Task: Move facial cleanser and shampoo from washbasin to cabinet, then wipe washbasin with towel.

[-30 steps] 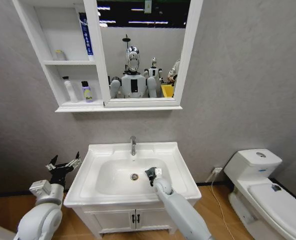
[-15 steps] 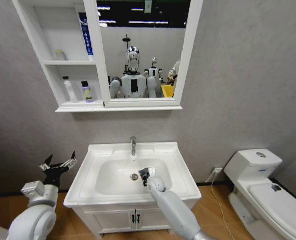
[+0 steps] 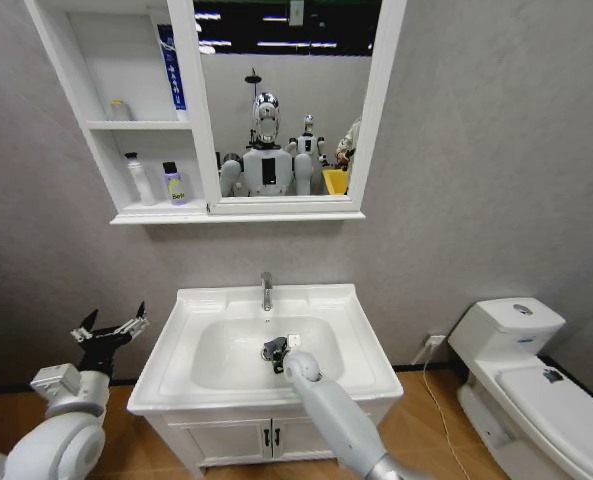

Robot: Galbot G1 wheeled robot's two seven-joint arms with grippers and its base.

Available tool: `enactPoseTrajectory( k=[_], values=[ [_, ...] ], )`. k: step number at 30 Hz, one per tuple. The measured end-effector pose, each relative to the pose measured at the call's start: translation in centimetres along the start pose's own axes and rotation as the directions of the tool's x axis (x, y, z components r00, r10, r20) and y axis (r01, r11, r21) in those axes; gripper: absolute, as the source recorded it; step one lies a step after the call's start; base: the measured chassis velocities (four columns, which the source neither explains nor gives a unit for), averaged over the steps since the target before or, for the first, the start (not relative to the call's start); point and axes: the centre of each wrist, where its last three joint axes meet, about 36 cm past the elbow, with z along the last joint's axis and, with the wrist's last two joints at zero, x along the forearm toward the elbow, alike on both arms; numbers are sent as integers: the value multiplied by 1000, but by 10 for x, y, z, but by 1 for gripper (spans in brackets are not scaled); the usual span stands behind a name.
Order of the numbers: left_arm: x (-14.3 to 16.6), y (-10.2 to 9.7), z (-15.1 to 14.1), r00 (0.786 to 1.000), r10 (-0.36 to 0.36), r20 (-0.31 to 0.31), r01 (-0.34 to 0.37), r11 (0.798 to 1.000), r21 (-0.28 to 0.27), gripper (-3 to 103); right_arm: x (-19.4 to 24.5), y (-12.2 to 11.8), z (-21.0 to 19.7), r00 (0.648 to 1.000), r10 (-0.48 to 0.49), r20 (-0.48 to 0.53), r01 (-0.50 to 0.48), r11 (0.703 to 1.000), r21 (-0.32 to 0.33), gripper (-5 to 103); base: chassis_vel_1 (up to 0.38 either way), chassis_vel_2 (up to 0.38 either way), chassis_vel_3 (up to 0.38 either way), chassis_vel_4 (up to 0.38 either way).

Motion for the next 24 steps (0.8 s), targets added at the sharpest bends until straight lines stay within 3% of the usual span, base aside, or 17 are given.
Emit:
enactPoseTrajectory(
  k=[11, 24],
  values=[
    [7, 7, -9, 1000, -7, 16, 7, 1000, -9, 100, -6, 37, 0, 994, -106, 12, 106, 994, -2, 3, 0, 0, 0, 0],
    [11, 6, -11, 1000, -5, 16, 5, 1000, -11, 100, -10, 33, 4, 992, -119, 41, 119, 993, -6, 3, 0, 0, 0, 0]
  ],
)
